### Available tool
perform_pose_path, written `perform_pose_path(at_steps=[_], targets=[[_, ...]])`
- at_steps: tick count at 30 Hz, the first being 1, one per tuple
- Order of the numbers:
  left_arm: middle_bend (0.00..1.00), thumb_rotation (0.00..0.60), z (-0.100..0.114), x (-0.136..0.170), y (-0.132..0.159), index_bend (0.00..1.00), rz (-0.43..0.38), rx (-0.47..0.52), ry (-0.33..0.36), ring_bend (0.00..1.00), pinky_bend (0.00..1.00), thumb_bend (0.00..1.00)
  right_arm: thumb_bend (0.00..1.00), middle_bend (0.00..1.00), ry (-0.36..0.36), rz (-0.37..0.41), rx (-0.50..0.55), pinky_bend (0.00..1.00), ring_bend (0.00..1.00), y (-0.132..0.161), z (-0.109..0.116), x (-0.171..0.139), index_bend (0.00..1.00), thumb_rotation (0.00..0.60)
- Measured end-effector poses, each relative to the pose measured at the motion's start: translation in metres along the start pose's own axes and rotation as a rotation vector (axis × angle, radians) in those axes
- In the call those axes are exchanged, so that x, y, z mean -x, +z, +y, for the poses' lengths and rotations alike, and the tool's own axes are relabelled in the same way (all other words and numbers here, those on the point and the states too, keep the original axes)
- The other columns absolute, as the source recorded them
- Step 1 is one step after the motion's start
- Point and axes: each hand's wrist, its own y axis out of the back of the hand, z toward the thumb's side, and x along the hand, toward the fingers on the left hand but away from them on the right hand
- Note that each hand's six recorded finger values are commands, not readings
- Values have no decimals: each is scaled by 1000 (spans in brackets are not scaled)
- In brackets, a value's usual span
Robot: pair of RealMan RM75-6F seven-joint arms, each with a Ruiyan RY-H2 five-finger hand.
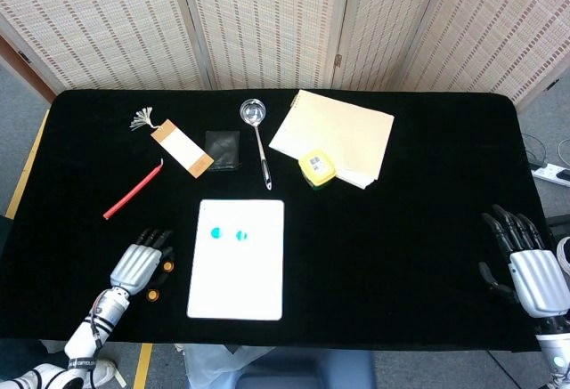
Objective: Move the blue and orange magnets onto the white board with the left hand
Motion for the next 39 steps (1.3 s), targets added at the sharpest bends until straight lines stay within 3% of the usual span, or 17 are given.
perform_pose_path(at_steps=[10, 21, 31, 39], targets=[[112, 600, -2, -3, -3, 503, 9, -7, 3, 0, 0, 406, 461, 0, 2, 0, -3, 0, 0, 1, 0, 0, 0, 600], [112, 600, 2, -4, -6, 520, 2, 12, 15, 0, 0, 408, 462, 0, -1, 4, -5, 0, 0, 4, 1, 1, 0, 600], [112, 600, 27, -22, 35, 518, -106, 37, 47, 0, 0, 408, 462, 0, -8, -5, -3, 0, 0, 0, 3, -2, 0, 600], [112, 600, 28, -40, 67, 514, -167, 16, 32, 0, 0, 408, 462, 0, -9, -18, 0, 0, 0, -5, 3, -5, 0, 600]])
